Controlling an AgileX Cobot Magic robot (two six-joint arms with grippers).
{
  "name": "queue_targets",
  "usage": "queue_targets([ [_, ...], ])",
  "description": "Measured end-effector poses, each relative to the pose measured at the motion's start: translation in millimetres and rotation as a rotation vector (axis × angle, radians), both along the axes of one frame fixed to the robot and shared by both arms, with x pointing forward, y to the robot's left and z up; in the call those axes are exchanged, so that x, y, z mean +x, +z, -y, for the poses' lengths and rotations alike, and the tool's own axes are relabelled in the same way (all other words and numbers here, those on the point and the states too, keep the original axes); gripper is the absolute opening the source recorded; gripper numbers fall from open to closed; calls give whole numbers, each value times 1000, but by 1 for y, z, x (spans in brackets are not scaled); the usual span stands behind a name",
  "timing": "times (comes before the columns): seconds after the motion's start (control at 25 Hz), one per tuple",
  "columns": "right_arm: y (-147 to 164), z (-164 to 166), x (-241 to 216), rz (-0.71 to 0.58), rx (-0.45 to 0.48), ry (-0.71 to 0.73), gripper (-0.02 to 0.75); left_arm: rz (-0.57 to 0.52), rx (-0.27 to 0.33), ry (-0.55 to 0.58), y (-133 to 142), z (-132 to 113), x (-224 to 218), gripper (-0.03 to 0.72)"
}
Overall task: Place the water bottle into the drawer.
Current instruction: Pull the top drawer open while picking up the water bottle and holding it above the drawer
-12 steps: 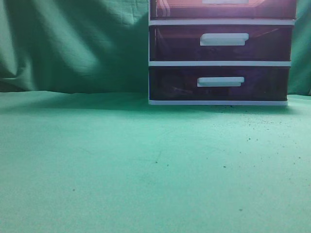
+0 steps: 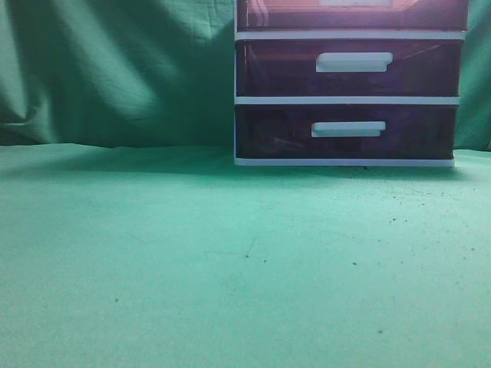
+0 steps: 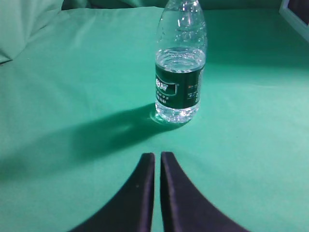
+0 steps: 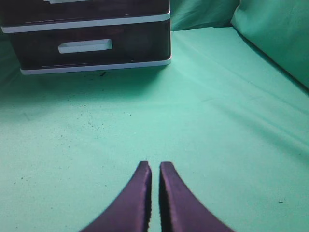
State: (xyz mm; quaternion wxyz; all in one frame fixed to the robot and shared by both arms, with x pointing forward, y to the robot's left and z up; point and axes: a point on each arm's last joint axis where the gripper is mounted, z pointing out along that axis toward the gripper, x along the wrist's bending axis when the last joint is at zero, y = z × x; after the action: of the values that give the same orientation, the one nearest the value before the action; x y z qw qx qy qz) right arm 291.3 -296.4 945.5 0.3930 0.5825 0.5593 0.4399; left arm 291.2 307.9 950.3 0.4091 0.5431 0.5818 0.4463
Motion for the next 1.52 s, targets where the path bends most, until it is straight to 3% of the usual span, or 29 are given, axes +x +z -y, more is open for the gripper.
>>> queue_targets([
  [0.36, 0, 0, 0, 0, 0, 0, 49, 47, 21, -8, 4, 0, 1, 0],
  [0.52, 0, 0, 0, 0, 1, 0, 49, 333, -61, -58, 30, 6, 3, 0],
  [0.64, 0, 0, 0, 0, 1, 0, 49, 539, -74, -87, 48, 8, 0, 0],
  [0.72, 0, 0, 0, 0, 1, 0, 49, 635, -74, -100, 56, 9, -2, 0],
  [0.88, 0, 0, 0, 0, 1, 0, 49, 713, -56, -105, 63, 9, -5, 0],
  [1.0, 0, 0, 0, 0, 1, 0, 49, 644, -94, -87, 63, 7, -3, 0],
  [1.12, 0, 0, 0, 0, 1, 0, 49, 500, -112, -70, 76, 6, 6, 0],
  [1.28, 0, 0, 0, 0, 1, 0, 49, 275, -181, -44, 72, 6, 31, 0],
  [1.52, 0, 0, 0, 0, 1, 0, 49, 163, -228, -29, 62, 6, 59, 0],
])
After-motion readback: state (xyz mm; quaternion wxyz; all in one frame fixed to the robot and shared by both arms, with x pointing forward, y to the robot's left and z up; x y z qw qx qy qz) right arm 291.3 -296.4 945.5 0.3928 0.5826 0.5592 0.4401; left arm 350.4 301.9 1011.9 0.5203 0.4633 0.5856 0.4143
